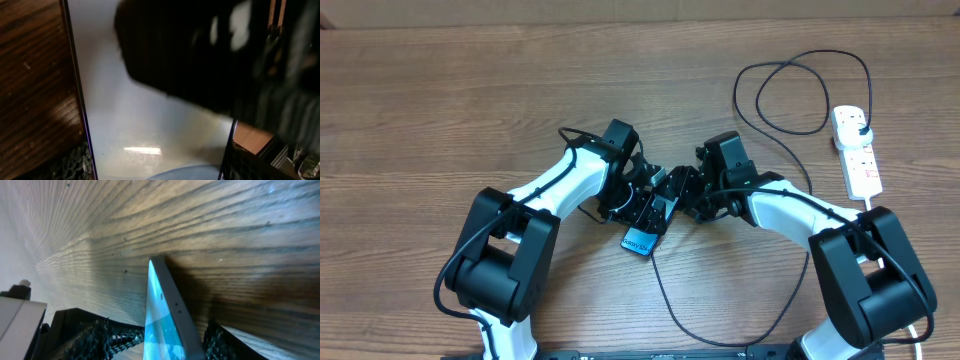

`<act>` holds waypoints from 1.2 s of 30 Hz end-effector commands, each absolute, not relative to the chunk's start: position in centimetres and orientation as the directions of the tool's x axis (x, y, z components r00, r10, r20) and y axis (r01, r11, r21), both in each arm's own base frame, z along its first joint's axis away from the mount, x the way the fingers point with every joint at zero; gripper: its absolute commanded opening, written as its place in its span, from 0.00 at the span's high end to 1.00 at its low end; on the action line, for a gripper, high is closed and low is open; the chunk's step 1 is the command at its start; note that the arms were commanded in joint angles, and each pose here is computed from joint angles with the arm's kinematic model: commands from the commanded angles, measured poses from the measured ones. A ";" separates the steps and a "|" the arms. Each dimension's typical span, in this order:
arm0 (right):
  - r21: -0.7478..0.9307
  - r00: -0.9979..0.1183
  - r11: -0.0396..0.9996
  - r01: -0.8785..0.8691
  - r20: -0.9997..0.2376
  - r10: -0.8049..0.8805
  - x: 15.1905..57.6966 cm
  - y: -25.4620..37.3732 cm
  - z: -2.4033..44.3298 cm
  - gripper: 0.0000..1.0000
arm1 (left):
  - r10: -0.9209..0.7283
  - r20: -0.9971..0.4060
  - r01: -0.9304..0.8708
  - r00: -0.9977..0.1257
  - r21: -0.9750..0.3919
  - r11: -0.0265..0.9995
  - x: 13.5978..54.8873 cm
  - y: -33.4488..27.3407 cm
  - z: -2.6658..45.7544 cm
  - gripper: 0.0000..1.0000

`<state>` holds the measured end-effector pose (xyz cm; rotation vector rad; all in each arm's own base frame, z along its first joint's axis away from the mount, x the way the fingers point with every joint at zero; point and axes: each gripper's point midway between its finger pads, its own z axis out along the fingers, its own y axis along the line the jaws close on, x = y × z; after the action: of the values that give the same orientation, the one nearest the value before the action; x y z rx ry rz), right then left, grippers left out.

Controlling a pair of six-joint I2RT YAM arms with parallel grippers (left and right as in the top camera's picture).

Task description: Plug charger to phone and switch on socket

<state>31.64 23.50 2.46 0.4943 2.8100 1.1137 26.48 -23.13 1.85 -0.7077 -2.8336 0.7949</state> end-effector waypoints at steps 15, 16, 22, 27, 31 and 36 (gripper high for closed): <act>0.655 -0.943 0.699 0.287 0.067 0.325 31.2 23.4 1.9 0.56 | 0.484 -0.005 0.408 -0.875 -0.546 0.732 25.9 -23.4 1.3 0.18; 0.656 -0.944 0.698 0.287 0.067 0.324 31.2 23.4 1.9 0.57 | 0.484 -0.005 0.408 -0.875 -0.546 0.732 25.9 -23.4 1.3 0.18; 0.655 -0.944 0.699 0.287 0.067 0.324 31.2 23.4 1.9 0.64 | 0.484 -0.011 0.410 -0.875 -0.546 0.731 26.0 -23.5 1.3 0.18; 0.655 -0.944 0.699 0.287 0.067 0.324 31.2 23.4 1.9 0.64 | 0.483 -0.014 0.412 -0.876 -0.545 0.730 26.1 -23.5 1.3 0.17; 0.656 -0.944 0.699 0.286 0.067 0.324 31.2 23.4 1.9 0.64 | 0.483 -0.015 0.412 -0.875 -0.545 0.730 26.1 -23.5 1.3 0.13; 0.656 -0.944 0.699 0.286 0.067 0.324 31.2 23.4 1.9 0.64 | 0.480 -0.021 0.413 -0.877 -0.545 0.730 26.2 -23.6 1.3 0.06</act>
<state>30.88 23.13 1.83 0.5223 2.8527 1.0788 26.67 -23.53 2.00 -0.7201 -2.8338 0.8301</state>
